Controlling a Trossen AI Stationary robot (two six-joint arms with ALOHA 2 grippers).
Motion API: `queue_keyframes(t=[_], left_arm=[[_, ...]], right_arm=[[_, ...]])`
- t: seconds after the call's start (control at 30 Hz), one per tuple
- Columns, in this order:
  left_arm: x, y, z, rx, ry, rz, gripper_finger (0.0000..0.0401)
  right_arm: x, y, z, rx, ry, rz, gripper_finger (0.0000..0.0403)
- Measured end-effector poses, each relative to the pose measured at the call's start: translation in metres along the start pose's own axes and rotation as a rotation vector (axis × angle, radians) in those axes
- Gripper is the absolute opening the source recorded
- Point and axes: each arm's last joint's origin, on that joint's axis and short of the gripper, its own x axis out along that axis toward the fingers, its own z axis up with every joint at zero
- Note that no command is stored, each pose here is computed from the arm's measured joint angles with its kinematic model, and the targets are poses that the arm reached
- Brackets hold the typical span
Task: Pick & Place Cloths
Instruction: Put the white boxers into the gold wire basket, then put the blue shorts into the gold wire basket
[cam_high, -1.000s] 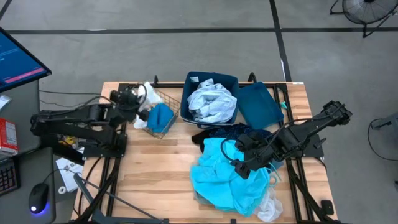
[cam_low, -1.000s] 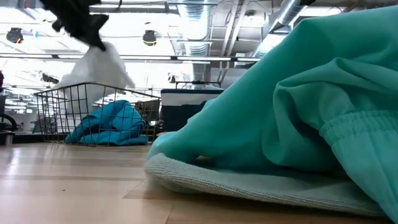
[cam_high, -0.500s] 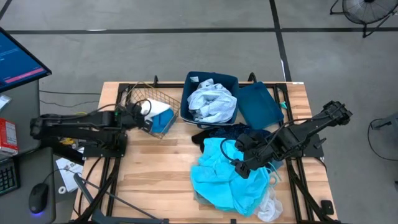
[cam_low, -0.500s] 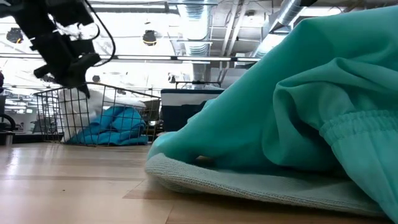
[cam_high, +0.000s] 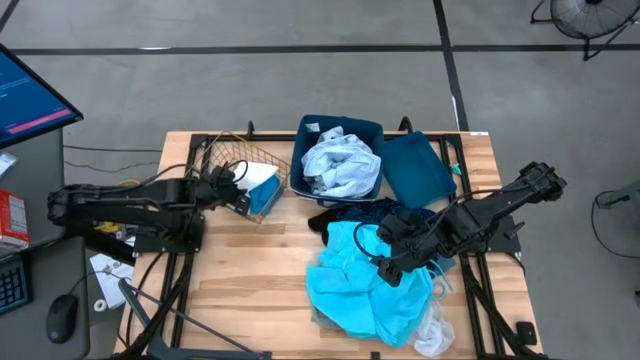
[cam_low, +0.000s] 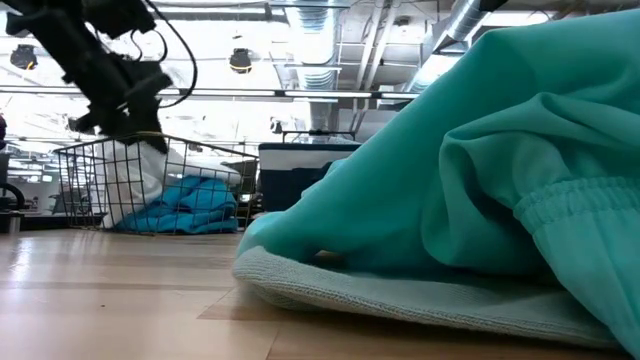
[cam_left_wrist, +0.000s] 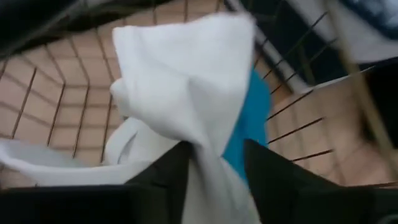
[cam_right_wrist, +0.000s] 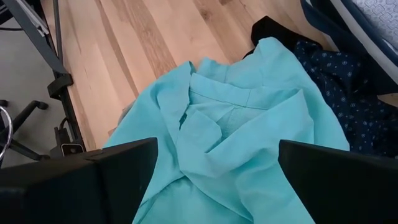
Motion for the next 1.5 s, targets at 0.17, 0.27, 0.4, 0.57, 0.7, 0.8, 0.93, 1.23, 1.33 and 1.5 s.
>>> queue_keyframes(t=[0.17,0.27,0.4,0.57,0.7,0.8,0.93,1.23,1.33,1.5], left_arm=[[-0.012,-0.005,0.019,-0.024,-0.062,-0.021,0.0205],[-0.023,-0.008,0.034,-0.05,-0.103,-0.048,0.0216],[-0.042,-0.014,0.057,-0.044,-0.168,-0.1,0.0218],[-0.066,-0.021,0.079,-0.025,-0.235,-0.213,0.0218],[-0.079,-0.034,0.09,0.001,-0.282,-0.45,0.0218],[-0.089,-0.048,0.097,0.012,-0.344,-0.657,0.0218],[-0.104,-0.068,0.104,0.027,-0.483,-0.842,0.0218],[-0.122,-0.099,0.104,0.086,-0.666,-1.027,0.0218],[-0.126,-0.103,0.101,0.124,-0.678,-1.071,0.0218],[-0.135,-0.106,0.098,0.108,-0.699,-1.133,0.0218]], right_arm=[[0.0,0.0,0.0,-0.033,0.0,0.0,0.0327],[0.001,-0.002,0.002,-0.023,-0.002,-0.005,0.0327],[0.002,-0.004,0.005,-0.013,0.013,0.001,0.0327],[0.003,-0.006,0.007,-0.006,0.025,0.004,0.0327],[0.003,-0.007,0.007,-0.027,0.018,-0.004,0.0327],[0.003,-0.007,0.007,-0.022,0.016,-0.006,0.0327],[0.005,-0.009,0.01,-0.003,0.014,-0.017,0.0327],[0.067,-0.019,-0.002,0.076,0.146,-0.202,0.0327],[0.082,-0.018,-0.009,0.063,0.215,-0.239,0.0327],[0.094,-0.01,-0.018,0.047,0.303,-0.226,0.0327]])
